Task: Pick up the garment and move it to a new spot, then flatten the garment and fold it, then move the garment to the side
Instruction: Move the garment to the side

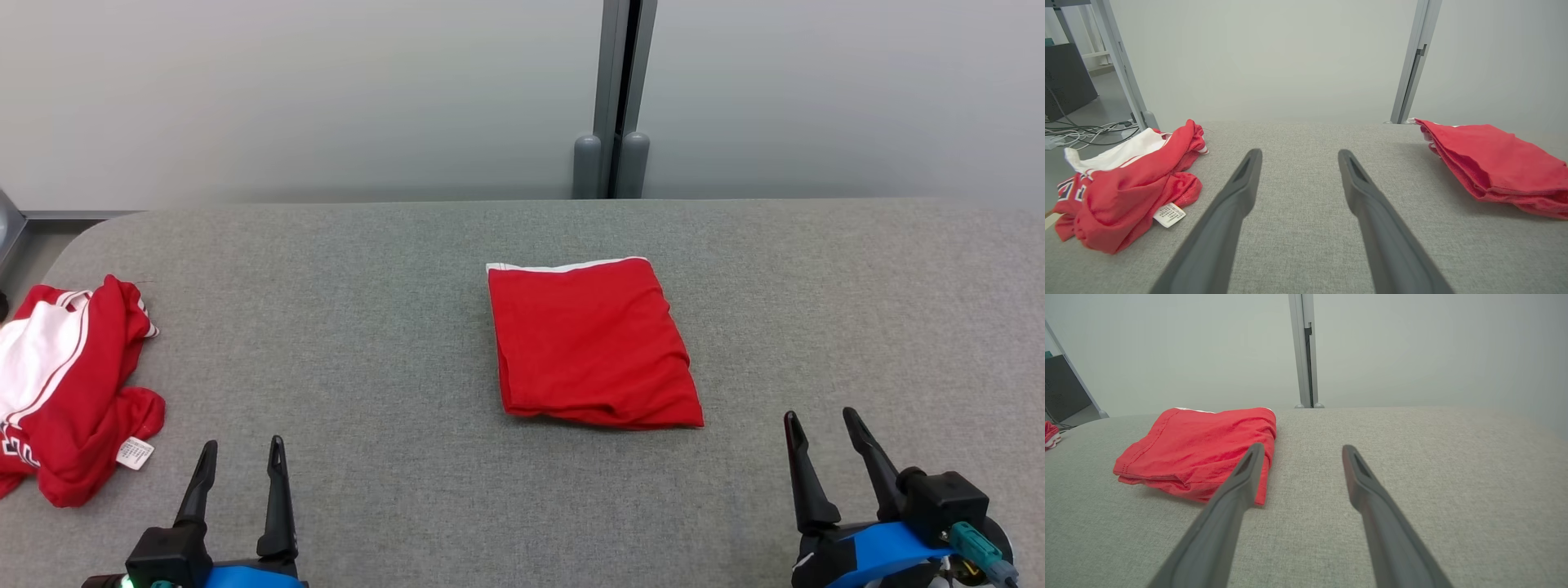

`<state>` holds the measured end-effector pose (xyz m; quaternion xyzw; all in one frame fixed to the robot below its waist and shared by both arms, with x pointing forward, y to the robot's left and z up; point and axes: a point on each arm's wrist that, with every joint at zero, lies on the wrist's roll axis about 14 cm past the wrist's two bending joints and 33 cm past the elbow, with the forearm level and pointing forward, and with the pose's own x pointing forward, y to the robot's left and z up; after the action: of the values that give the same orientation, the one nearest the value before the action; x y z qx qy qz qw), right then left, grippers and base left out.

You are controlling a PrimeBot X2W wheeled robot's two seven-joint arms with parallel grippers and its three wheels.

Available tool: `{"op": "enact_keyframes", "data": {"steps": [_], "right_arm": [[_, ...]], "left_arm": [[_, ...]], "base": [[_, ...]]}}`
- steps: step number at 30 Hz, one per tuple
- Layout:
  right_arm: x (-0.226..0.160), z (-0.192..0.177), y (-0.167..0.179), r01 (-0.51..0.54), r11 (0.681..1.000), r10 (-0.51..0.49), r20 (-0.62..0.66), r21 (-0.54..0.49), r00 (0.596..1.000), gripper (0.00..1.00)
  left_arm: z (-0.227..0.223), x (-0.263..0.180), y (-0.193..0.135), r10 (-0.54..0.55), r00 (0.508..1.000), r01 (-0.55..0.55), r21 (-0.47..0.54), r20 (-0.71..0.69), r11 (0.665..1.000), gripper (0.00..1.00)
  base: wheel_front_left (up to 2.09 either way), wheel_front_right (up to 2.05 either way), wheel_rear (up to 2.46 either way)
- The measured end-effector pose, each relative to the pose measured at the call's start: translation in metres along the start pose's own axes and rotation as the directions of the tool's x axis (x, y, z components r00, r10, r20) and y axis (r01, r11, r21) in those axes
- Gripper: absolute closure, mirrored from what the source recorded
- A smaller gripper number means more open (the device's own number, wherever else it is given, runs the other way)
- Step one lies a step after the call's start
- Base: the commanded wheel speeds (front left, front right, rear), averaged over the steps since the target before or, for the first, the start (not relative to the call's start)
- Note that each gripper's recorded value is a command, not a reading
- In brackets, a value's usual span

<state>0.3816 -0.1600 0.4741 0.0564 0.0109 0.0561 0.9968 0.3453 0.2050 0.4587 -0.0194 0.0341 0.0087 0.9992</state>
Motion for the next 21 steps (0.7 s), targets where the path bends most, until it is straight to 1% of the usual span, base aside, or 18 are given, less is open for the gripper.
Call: {"op": "enact_keyframes", "data": {"steps": [21], "right_arm": [[-0.0028,-0.0082,0.0006,-0.001,1.000,0.001,-0.026,0.000,1.000,0.00]], "left_arm": [[-0.0022,0.0009,-0.0010,-0.003,1.000,0.003,-0.002,-0.007,1.000,0.00]], "base": [[0.00,0.00,0.00]]}}
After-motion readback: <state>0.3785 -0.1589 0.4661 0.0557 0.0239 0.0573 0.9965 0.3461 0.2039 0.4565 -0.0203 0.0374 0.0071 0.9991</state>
